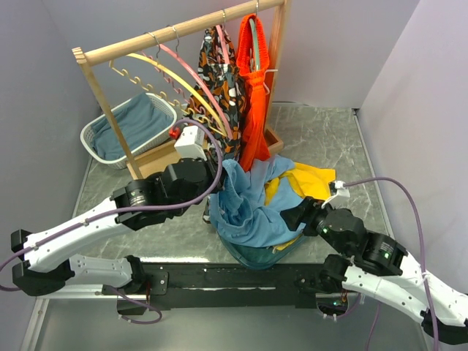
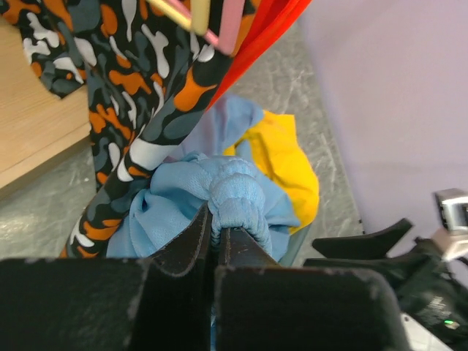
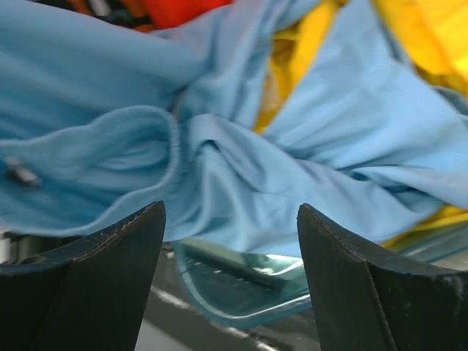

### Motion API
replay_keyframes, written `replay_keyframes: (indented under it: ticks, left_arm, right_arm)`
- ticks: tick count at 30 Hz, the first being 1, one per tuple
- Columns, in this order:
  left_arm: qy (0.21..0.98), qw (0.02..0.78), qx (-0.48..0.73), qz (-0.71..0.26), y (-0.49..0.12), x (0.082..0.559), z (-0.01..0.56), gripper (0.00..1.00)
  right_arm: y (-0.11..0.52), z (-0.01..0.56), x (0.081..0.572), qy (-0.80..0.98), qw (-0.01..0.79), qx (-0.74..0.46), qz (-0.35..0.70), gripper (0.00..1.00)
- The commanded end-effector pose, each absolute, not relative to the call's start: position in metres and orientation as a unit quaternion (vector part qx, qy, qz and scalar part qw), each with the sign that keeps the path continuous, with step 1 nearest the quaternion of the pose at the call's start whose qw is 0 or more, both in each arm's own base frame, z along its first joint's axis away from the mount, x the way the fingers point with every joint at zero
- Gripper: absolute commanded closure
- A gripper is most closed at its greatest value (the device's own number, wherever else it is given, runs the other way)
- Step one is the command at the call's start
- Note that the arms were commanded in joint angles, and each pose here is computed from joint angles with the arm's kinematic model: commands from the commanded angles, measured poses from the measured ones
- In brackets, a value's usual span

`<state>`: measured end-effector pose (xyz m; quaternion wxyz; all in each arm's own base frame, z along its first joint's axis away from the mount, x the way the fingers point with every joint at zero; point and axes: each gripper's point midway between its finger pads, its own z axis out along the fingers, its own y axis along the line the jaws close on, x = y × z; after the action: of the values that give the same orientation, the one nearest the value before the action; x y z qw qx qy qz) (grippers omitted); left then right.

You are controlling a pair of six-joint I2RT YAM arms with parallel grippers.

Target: Place the shorts on the hanger

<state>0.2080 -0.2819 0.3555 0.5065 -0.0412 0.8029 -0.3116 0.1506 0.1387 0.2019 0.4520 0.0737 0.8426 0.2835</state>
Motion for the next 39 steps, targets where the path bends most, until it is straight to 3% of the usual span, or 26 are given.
replay_keyframes:
  ticks: [1,5,10,22,24,25,26,28,35,39]
  left_arm:
    - [0.788,0.522,-0.047,-0.324,-0.274,0.208,0.375,0.99]
    - [0.789,0.519,-0.047,-0.325,-0.277,0.208,0.372,0.99]
    - [0.788,0.520,-0.049,-0.326,-0.275,0.208,0.372,0.99]
    - [0.782,0.524,-0.054,-0.334,-0.264,0.203,0.378,0.99]
    - [0.777,0.527,-0.055,-0.340,-0.260,0.202,0.382,0.99]
    - [0.776,0.528,-0.055,-0.339,-0.259,0.202,0.384,0.99]
    - [0.774,0.532,-0.059,-0.337,-0.254,0.202,0.387,0.99]
    - [0.775,0.536,-0.062,-0.330,-0.244,0.200,0.392,0.99]
    - [0.750,0.557,-0.079,-0.348,-0.202,0.187,0.432,0.99]
    - [0.741,0.562,-0.069,-0.360,-0.191,0.179,0.459,0.99]
  right_arm:
    - [0.157,0.243,0.144,0.810,0.453,0.069,0.367,0.20]
    - [0.188,0.244,0.151,0.813,0.436,0.047,0.384,0.21]
    - [0.218,0.231,0.159,0.821,0.411,0.037,0.395,0.32]
    - [0.271,0.182,0.162,0.858,0.346,0.024,0.378,0.34]
    - [0.275,0.189,0.166,0.854,0.353,0.022,0.381,0.43]
    - [0.275,0.192,0.168,0.855,0.356,0.022,0.376,0.56]
    - [0.267,0.203,0.174,0.856,0.371,0.029,0.359,0.80]
    - [0.250,0.224,0.176,0.848,0.400,0.034,0.346,0.97]
    - [0.145,0.374,0.171,0.771,0.544,0.077,0.323,1.00]
    - [0.122,0.430,0.173,0.751,0.585,0.075,0.297,1.00]
